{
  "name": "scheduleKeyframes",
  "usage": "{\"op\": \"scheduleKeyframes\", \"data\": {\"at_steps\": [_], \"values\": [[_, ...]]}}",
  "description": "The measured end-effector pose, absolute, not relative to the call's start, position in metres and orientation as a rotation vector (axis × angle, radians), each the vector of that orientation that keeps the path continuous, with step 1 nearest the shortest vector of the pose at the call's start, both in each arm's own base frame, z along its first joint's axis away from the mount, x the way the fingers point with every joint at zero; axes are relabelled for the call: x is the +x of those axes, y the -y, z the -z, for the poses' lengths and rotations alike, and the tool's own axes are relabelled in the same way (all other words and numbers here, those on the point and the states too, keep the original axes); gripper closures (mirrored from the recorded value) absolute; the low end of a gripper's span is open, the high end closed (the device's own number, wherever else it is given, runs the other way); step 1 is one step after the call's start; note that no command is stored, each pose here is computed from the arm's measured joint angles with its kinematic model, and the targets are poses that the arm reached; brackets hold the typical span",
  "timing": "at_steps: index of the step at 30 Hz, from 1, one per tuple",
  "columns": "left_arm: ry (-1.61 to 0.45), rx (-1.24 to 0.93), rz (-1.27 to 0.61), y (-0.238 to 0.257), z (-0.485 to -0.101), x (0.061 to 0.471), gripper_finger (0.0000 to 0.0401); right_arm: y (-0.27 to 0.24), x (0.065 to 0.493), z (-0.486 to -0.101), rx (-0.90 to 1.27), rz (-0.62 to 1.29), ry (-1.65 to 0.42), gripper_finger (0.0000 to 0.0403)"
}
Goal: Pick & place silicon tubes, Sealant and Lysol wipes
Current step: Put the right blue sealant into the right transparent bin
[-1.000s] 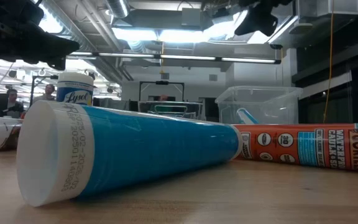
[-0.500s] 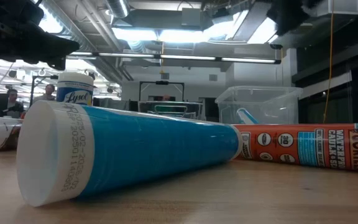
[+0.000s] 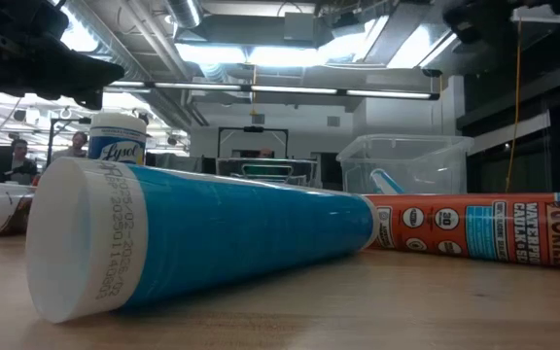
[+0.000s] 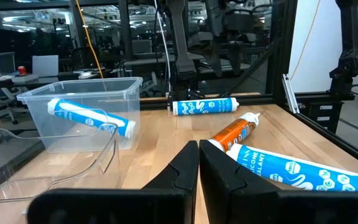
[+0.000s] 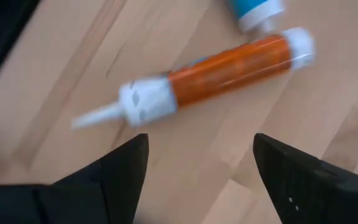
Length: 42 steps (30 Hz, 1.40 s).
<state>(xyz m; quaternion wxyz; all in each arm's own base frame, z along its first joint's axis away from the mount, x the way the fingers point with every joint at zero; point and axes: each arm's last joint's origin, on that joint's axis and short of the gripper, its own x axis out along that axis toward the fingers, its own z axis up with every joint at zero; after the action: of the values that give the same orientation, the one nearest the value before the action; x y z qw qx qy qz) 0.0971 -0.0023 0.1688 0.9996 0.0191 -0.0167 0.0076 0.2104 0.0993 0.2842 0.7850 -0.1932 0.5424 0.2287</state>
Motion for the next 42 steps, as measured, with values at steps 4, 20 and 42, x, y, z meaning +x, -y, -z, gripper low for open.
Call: {"op": "scheduleKeyframes", "data": {"at_steps": [4,20,42], "values": [[0.033,0.038,-0.016,0.002,-0.169,0.097,0.0393,-0.103,0.197,-0.281,-0.574,-0.614,-1.247,0.0114],[0.033,0.038,-0.015,0.002,-0.169,0.097,0.0390,-0.106,0.154,-0.281,-0.833,-0.883,-1.373,0.0114],[0.033,0.038,-0.015,0.002,-0.169,0.097,0.0392,-0.089,0.116,-0.224,-1.054,-1.122,-1.162,0.0121]]}}
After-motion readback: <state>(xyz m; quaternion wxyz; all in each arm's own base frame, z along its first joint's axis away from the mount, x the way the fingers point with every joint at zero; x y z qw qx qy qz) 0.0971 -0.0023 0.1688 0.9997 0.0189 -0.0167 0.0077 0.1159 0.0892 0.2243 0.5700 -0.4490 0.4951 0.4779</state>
